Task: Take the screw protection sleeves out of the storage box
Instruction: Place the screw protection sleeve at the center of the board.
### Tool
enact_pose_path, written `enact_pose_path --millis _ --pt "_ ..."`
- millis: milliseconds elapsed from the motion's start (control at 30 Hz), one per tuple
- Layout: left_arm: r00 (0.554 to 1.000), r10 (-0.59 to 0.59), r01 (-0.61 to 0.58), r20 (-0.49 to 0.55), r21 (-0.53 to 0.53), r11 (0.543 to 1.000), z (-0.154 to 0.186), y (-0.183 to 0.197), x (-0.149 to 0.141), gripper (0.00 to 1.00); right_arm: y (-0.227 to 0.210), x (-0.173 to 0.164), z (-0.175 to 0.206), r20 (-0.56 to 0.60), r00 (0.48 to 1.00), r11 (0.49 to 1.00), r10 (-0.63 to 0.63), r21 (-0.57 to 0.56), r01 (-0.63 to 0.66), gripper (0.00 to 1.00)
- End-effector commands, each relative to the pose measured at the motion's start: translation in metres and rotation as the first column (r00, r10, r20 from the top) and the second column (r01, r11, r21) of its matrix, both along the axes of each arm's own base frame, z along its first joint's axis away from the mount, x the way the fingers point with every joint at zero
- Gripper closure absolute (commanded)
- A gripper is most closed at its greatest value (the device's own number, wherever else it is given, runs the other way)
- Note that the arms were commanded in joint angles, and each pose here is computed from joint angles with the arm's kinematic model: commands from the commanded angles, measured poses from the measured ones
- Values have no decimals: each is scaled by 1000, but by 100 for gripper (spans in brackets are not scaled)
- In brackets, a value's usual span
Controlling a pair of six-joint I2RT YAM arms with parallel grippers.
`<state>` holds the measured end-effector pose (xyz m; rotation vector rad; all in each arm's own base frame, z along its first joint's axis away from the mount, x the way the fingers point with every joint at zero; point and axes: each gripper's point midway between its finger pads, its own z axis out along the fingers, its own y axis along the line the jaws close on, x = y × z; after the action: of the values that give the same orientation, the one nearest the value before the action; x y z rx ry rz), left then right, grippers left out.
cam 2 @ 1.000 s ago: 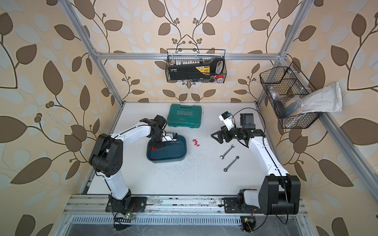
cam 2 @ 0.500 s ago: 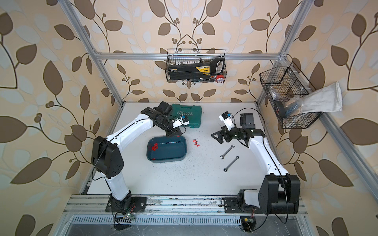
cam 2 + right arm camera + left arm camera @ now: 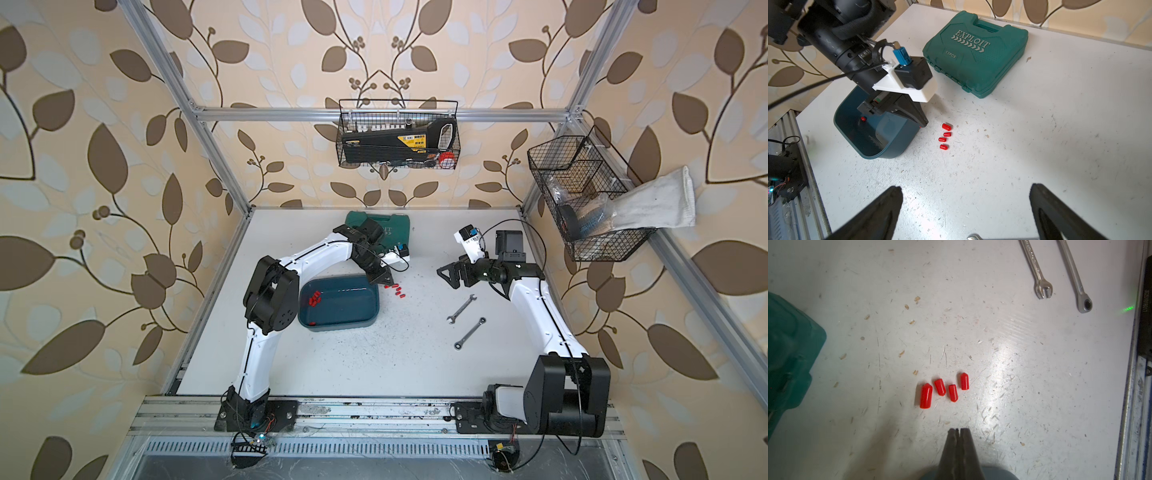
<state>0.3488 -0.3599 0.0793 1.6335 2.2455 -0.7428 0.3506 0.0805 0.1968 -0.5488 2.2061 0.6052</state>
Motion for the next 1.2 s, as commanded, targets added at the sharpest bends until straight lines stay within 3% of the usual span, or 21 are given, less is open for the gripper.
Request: enact_pose_path --millis 0,133,633,900,1167 --pt "1000 -6 6 7 -42 999 10 -17 2 100 -2 -2 0 0 1000 1000 -15 4 15 1" --pt "1000 -9 9 6 -9 1000 -6 -21 4 100 -1 -3 1 -1 1000 1000 -11 10 11 1" --pt "1000 -13 12 16 45 999 -27 -26 10 82 0 -4 1 -1 1000 1000 -5 19 5 1" --pt "997 -15 14 73 19 1000 13 -19 6 77 0 -4 1 -1 1000 1000 -1 23 1 1" --pt "997 -32 31 76 22 999 49 18 -23 70 6 -7 3 -2 1000 998 24 50 -24 1"
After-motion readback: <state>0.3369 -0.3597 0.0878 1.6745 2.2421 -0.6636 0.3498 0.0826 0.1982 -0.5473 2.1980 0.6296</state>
